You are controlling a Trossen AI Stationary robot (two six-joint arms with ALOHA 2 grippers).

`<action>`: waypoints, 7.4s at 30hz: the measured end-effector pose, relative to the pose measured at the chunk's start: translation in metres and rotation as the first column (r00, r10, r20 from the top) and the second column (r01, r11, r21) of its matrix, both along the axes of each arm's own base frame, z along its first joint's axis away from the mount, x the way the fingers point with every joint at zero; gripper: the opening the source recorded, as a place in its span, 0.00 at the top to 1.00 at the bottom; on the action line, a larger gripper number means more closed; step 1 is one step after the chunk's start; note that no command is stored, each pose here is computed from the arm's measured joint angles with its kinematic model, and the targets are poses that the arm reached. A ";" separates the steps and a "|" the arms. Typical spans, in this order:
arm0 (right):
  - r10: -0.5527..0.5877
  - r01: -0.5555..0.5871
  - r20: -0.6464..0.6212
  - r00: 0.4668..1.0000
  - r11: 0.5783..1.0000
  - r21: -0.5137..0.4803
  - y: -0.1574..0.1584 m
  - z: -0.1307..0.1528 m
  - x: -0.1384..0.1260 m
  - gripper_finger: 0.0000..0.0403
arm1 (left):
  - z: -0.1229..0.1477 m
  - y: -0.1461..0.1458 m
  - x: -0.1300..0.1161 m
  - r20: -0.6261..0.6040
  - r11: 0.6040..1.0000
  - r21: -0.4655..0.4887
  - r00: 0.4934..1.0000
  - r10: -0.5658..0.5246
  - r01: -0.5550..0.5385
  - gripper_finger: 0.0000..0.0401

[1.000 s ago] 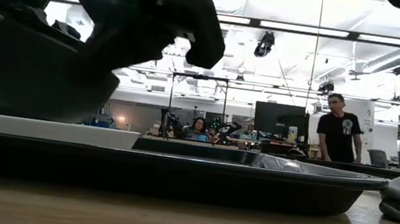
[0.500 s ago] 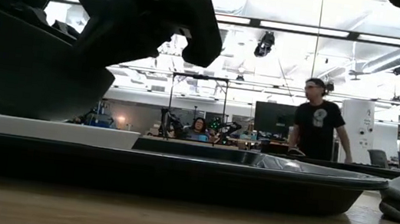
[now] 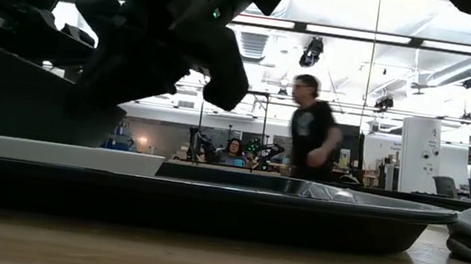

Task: Set up tray
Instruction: Put the black bowl on the plate, then put the gray napkin on the black tray to the right side of the white plate

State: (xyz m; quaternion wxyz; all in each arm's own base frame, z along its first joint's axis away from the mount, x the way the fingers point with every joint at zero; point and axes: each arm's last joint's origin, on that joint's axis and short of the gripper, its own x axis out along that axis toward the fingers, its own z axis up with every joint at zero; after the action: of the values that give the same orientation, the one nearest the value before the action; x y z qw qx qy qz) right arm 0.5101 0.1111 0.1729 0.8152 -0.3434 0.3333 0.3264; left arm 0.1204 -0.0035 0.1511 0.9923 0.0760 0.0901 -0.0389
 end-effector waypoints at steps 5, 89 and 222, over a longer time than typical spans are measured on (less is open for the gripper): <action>-0.001 0.001 0.002 1.000 1.000 -0.001 -0.001 -0.001 0.000 0.98 | 0.000 0.000 0.000 0.000 1.000 0.000 1.000 0.000 0.000 0.85; -0.185 0.187 -0.183 0.966 0.982 -0.007 -0.003 0.050 -0.013 0.76 | 0.000 0.000 0.000 0.000 1.000 0.000 1.000 0.000 0.000 0.85; -0.261 0.813 -0.903 0.341 0.563 0.144 0.007 -0.006 -0.294 0.98 | -0.002 0.000 0.000 -0.016 1.000 0.000 1.000 0.000 0.000 0.85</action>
State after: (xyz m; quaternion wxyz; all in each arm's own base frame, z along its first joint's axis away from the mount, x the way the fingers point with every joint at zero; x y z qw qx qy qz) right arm 0.2164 0.1183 0.1669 0.6889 0.2534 0.6436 0.2167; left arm 0.1209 -0.0035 0.1495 0.9915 0.0758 0.0979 -0.0395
